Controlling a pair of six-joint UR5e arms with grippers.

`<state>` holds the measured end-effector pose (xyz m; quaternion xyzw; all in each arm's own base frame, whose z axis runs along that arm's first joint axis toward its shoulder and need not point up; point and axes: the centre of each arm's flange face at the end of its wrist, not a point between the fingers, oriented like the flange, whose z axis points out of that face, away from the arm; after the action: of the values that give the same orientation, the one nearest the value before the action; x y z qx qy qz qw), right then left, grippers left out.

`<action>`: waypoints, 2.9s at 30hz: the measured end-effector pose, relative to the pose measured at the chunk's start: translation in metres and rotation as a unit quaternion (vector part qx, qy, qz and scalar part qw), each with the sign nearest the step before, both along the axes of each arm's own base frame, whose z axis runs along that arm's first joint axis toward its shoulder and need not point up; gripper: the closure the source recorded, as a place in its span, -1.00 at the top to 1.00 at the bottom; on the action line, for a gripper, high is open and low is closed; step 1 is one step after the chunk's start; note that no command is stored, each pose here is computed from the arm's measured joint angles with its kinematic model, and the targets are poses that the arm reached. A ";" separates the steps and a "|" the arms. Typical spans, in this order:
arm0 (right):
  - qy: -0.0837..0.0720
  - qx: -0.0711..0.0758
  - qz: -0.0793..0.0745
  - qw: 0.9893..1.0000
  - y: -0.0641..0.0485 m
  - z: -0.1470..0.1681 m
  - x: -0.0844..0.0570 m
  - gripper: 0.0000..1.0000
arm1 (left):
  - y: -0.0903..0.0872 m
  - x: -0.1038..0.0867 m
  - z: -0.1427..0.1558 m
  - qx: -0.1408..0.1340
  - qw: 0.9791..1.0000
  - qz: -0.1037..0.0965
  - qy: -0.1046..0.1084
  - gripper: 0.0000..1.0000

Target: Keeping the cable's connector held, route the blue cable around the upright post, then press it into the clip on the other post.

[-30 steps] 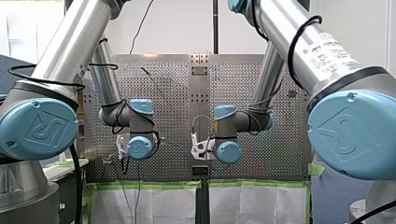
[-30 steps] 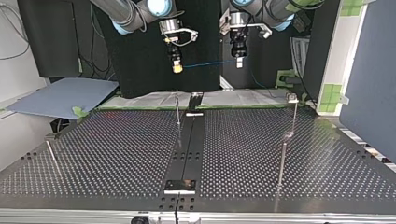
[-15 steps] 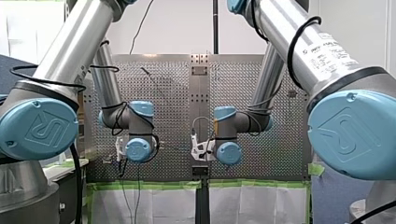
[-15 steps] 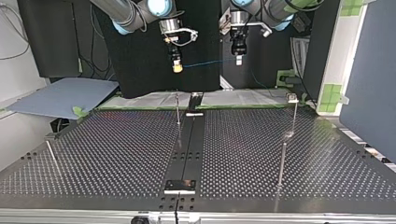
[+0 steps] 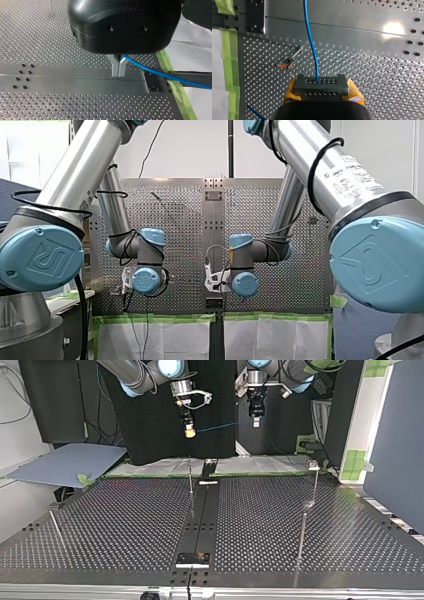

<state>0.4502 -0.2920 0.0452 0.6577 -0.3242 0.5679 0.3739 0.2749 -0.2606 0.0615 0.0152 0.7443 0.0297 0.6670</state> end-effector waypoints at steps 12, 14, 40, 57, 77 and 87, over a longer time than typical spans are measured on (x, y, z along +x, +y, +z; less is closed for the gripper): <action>0.014 0.006 -0.008 1.000 0.005 0.006 -0.001 -1.00 | -0.011 0.001 0.018 -0.031 0.999 -0.027 -0.015 -1.00; 0.010 0.009 -0.003 1.000 0.007 0.014 0.000 -1.00 | -0.012 0.003 0.025 -0.038 0.999 -0.025 -0.024 -1.00; -0.081 -0.035 0.098 0.991 -0.018 0.191 0.057 -1.00 | 0.032 0.026 0.109 -0.074 0.991 0.082 -0.074 -1.00; -0.101 -0.059 0.134 0.984 -0.040 0.256 0.087 -1.00 | 0.056 0.075 0.209 -0.108 0.975 0.131 -0.140 -1.00; -0.133 -0.079 0.139 0.978 -0.064 0.333 0.106 -1.00 | 0.059 0.095 0.332 -0.131 0.963 0.126 -0.197 -1.00; -0.163 -0.087 0.153 0.971 -0.075 0.373 0.113 -1.00 | 0.066 0.112 0.369 -0.128 0.963 0.127 -0.199 -1.00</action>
<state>0.5632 -0.3672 0.4181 0.5631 -0.2254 0.7440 0.2802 0.3873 -0.1949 0.4301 -0.1708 0.5904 0.0209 0.7885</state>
